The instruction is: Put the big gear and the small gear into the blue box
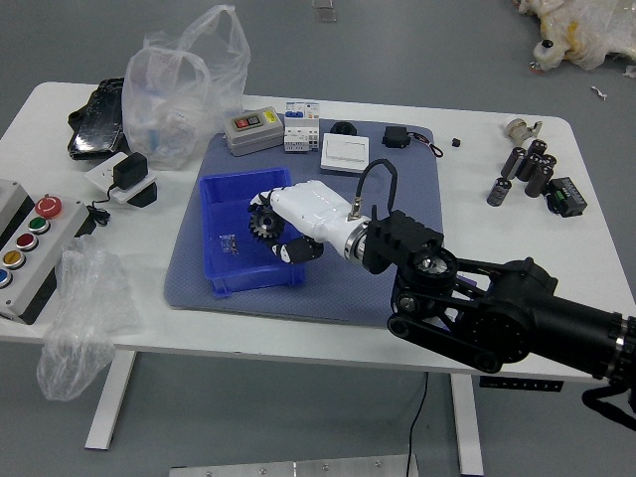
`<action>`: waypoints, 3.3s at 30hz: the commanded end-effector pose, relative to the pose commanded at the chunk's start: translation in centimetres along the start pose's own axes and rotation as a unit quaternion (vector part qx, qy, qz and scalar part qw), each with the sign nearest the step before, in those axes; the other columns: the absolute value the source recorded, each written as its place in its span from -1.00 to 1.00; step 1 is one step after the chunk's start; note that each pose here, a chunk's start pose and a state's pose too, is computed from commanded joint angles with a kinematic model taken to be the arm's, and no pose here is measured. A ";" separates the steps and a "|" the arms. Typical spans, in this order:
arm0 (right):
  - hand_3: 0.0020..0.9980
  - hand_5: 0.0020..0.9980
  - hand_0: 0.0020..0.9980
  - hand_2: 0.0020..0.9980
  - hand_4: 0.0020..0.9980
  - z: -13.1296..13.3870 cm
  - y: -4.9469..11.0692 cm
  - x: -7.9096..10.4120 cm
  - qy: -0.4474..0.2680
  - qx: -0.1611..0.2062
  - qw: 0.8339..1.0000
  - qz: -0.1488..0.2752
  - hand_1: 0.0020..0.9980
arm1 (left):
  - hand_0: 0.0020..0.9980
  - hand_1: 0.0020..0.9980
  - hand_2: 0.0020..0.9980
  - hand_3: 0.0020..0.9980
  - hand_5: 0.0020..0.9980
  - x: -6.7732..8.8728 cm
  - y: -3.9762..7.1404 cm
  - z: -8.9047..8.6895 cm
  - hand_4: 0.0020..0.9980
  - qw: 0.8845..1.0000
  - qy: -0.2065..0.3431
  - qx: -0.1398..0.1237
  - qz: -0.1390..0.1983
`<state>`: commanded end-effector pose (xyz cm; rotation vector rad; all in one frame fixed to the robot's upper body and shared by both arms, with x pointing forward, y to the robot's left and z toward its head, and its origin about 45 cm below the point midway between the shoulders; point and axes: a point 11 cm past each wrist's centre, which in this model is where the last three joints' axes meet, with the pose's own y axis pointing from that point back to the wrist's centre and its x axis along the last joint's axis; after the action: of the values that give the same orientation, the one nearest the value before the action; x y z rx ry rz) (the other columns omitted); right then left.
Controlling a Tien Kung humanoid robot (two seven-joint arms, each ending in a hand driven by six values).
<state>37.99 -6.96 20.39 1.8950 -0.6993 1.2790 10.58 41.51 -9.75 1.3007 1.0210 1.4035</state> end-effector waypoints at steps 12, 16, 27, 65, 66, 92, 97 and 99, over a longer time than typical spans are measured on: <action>1.00 -0.59 -0.17 0.92 -0.18 0.2 -0.2 -0.5 0.018 -0.010 0.999 -0.035 0.15 | 0.38 0.28 0.32 0.57 0.04 0.2 0.0 0.1 0.51 1.000 -0.002 -0.002 0.003; 1.00 -0.61 -0.19 1.00 -0.17 0.4 -0.1 0.0 0.004 -0.004 1.000 -0.012 0.11 | 0.37 0.28 0.32 0.56 0.04 0.2 0.0 0.2 0.51 1.000 -0.003 -0.002 0.002; 0.90 -0.63 -0.32 0.78 -0.01 7.3 3.3 1.7 -0.085 -0.103 0.989 0.064 -0.11 | 0.37 0.28 0.31 0.56 0.03 -0.1 -0.1 -0.3 0.51 1.000 0.001 0.000 0.001; 0.90 -0.33 -0.34 0.77 -0.19 9.5 4.2 -4.6 -0.089 -0.151 0.984 -0.040 -0.14 | 0.36 0.27 0.31 0.56 0.04 -0.2 0.0 0.3 0.50 1.000 -0.001 -0.008 0.000; 0.90 -0.33 -0.34 0.77 -0.19 9.6 4.3 -4.6 -0.088 -0.155 0.983 -0.041 -0.14 | 0.36 0.27 0.31 0.56 0.04 -0.2 0.0 0.3 0.50 1.000 -0.001 -0.008 0.000; 1.00 -0.49 -0.35 0.91 -0.24 10.3 4.5 -4.6 -0.094 -0.162 0.982 -0.038 -0.15 | 0.36 0.27 0.31 0.56 0.08 0.0 0.0 0.7 0.48 1.000 0.002 -0.016 0.003; 1.00 -0.49 -0.35 0.91 -0.24 10.7 4.8 -4.1 -0.093 -0.164 0.982 -0.030 -0.15 | 0.36 0.27 0.31 0.56 0.08 0.0 0.0 0.6 0.48 1.000 0.002 -0.015 0.002; 1.00 -0.76 -0.36 0.96 0.36 10.7 4.8 -4.2 -0.091 -0.164 0.982 -0.031 -0.14 | 0.36 0.27 0.31 0.56 0.10 0.0 0.0 0.6 0.48 1.000 0.001 -0.014 0.002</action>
<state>38.52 -18.28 15.30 1.7568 -0.8797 0.8944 11.13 41.49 -9.68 1.2813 0.9966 1.4193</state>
